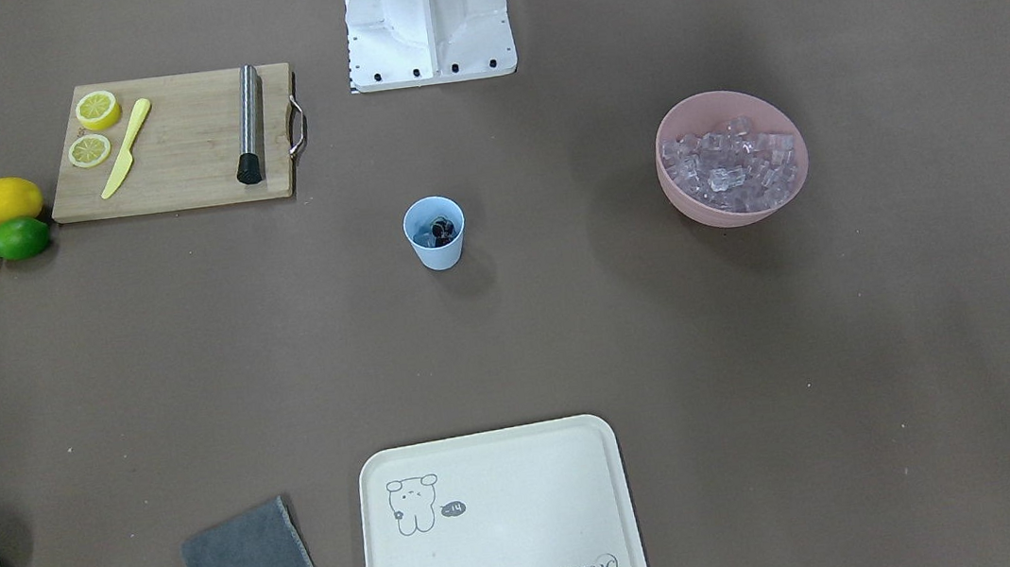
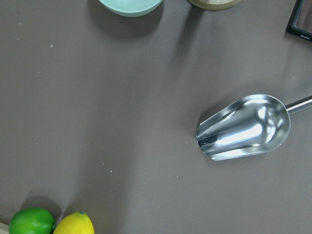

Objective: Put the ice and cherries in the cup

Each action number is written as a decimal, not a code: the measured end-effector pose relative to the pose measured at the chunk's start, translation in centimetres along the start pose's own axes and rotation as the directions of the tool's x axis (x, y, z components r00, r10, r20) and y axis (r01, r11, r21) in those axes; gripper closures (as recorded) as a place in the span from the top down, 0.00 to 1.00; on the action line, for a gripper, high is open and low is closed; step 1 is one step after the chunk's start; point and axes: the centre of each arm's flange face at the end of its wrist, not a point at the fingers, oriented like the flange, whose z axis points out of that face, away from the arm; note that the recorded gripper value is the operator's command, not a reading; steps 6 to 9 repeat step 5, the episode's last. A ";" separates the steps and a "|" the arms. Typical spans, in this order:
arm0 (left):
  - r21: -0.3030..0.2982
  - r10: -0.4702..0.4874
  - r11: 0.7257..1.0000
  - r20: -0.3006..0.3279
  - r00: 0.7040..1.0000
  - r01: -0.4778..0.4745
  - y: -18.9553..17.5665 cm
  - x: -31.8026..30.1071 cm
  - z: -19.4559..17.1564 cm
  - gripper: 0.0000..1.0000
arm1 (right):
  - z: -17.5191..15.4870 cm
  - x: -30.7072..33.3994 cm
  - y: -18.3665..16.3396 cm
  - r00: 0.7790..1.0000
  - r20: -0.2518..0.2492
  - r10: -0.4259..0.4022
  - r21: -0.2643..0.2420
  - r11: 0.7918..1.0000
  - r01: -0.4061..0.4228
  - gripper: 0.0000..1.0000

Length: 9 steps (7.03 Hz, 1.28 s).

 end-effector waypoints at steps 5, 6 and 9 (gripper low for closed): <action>0.002 0.009 1.000 0.003 1.000 -0.009 -0.4 0.1 0.0 0.97 | 0.1 0.0 -0.1 1.000 0.003 0.001 0.001 1.000 -0.001 0.99; 0.002 0.009 1.000 0.003 1.000 -0.009 -0.4 0.1 0.0 0.97 | 0.1 0.0 -0.1 1.000 0.003 0.001 0.001 1.000 -0.001 0.99; 0.002 0.009 1.000 0.003 1.000 -0.009 -0.4 0.1 0.0 0.97 | 0.1 0.0 -0.1 1.000 0.003 0.001 0.001 1.000 -0.001 0.99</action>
